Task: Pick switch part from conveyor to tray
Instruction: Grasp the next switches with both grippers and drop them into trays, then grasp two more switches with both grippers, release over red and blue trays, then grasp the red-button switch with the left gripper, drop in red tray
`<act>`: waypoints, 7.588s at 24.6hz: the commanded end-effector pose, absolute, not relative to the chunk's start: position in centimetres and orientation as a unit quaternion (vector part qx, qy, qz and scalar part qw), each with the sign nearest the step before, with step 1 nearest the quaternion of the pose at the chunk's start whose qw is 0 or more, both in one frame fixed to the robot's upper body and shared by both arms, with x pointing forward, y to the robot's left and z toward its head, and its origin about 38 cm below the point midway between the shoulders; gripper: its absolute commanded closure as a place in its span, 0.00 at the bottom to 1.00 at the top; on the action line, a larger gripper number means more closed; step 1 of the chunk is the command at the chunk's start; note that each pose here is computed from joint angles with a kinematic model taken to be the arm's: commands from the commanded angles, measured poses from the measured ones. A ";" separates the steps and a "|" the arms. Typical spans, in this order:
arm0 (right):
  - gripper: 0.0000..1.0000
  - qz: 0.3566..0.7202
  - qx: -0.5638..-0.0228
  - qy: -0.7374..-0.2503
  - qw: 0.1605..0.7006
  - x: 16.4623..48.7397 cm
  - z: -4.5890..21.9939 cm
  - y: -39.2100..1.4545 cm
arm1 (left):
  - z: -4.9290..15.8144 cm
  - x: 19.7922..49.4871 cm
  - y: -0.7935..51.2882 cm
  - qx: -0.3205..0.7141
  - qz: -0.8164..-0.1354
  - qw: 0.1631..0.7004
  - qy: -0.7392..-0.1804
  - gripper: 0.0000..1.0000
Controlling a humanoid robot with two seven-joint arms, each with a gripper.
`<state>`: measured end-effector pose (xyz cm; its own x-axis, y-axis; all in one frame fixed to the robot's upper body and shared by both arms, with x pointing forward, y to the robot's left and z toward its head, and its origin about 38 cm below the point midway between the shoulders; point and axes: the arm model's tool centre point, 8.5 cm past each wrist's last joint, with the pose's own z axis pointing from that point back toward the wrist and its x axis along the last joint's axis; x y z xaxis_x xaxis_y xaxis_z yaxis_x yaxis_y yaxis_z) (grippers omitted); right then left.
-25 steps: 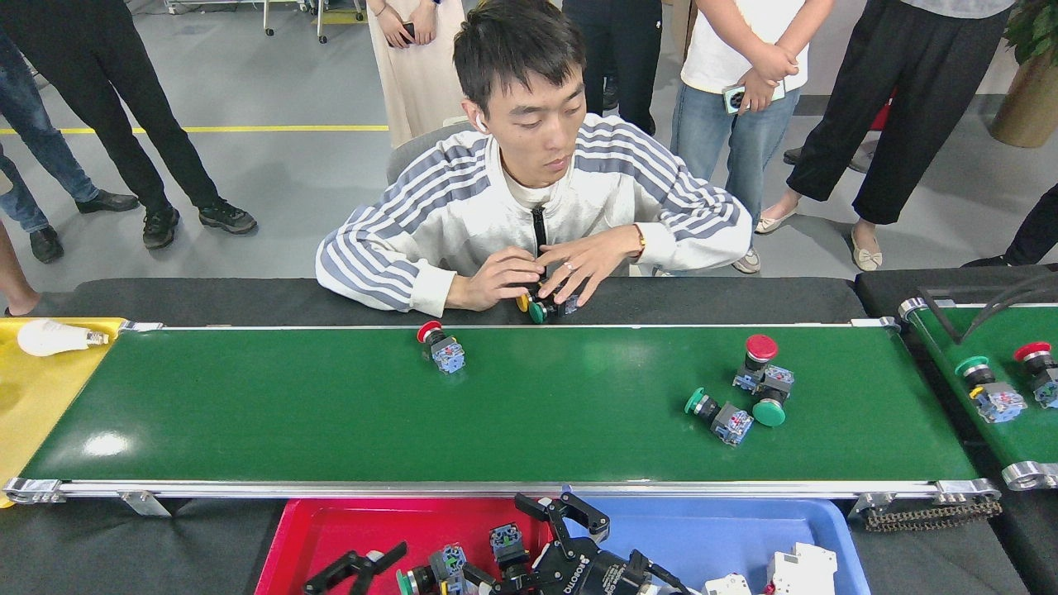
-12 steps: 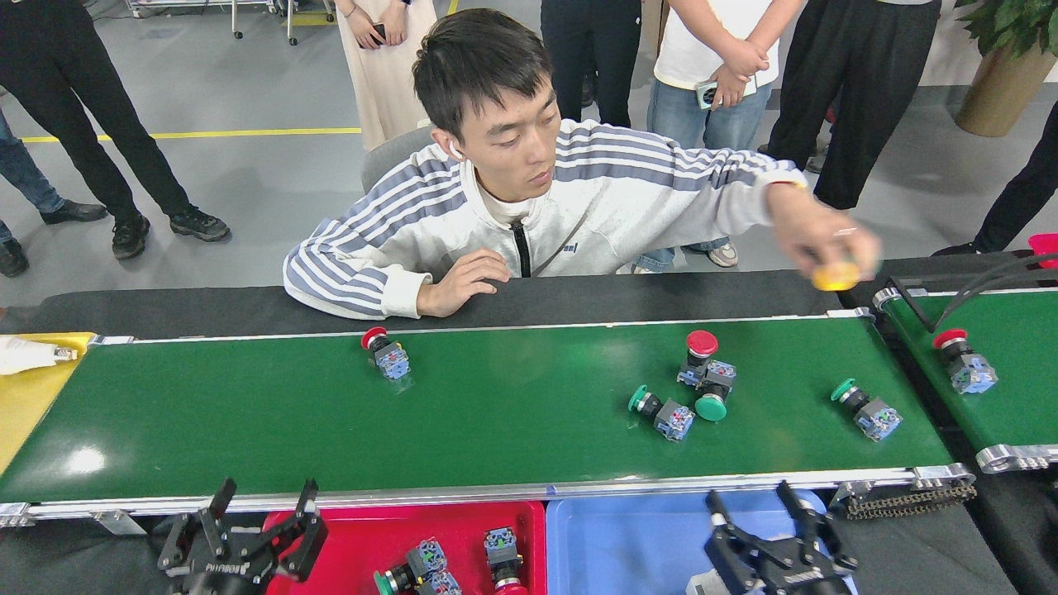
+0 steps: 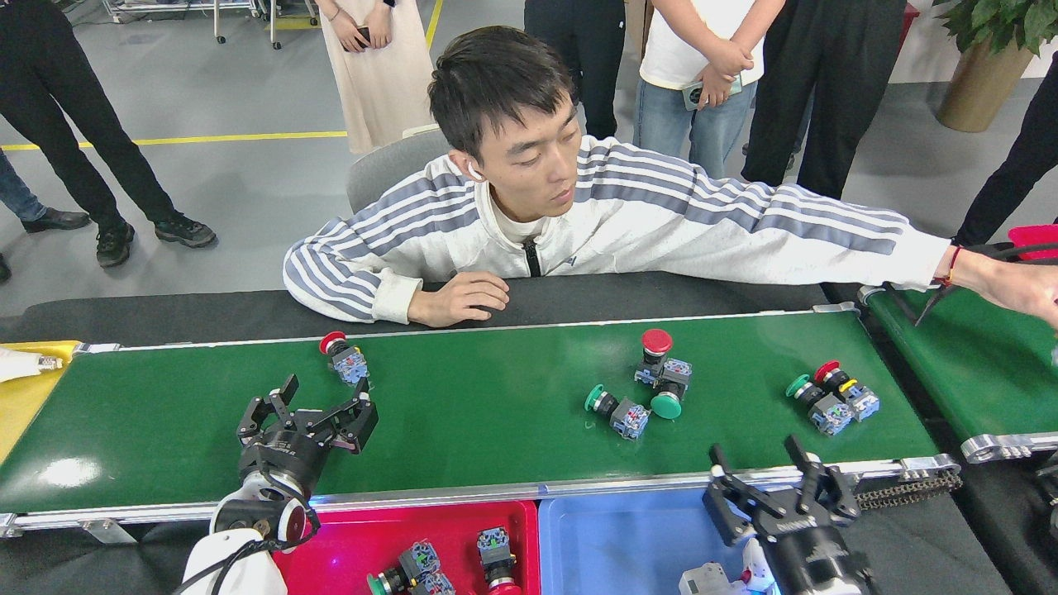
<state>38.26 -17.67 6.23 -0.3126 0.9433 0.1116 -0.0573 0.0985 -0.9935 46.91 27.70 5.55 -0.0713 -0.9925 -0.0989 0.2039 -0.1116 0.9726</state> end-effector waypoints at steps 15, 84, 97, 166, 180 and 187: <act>0.16 0.666 -0.292 -0.548 0.414 46.0 5.9 -2.3 | 5.1 52.7 32.0 0.495 -0.547 0.580 -0.346 0.08; 0.00 0.629 -0.319 -0.555 0.441 44.0 5.3 -5.9 | 5.4 44.9 24.5 0.392 -0.653 0.416 -0.497 0.00; 0.98 0.658 -0.320 -0.548 0.405 45.4 5.9 -2.9 | 5.1 47.7 25.2 0.409 -0.641 0.453 -0.464 0.00; 0.00 0.556 -0.374 -0.594 0.446 30.6 3.8 -25.0 | 4.5 40.8 49.8 0.555 -0.501 0.599 -0.287 0.00; 0.00 0.572 -0.346 -0.621 0.409 31.2 4.5 -23.7 | 4.3 41.8 56.0 0.554 -0.424 0.677 -0.233 0.43; 0.00 0.575 -0.339 -0.626 0.403 31.3 4.4 -23.5 | 4.2 41.5 56.2 0.540 -0.396 0.697 -0.256 0.79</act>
<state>30.87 -23.37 3.70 -0.4357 0.8909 0.1280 -0.0621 0.1121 -0.9918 40.63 56.13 2.90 0.5662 -0.8195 -0.0888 0.3095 0.1116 0.9443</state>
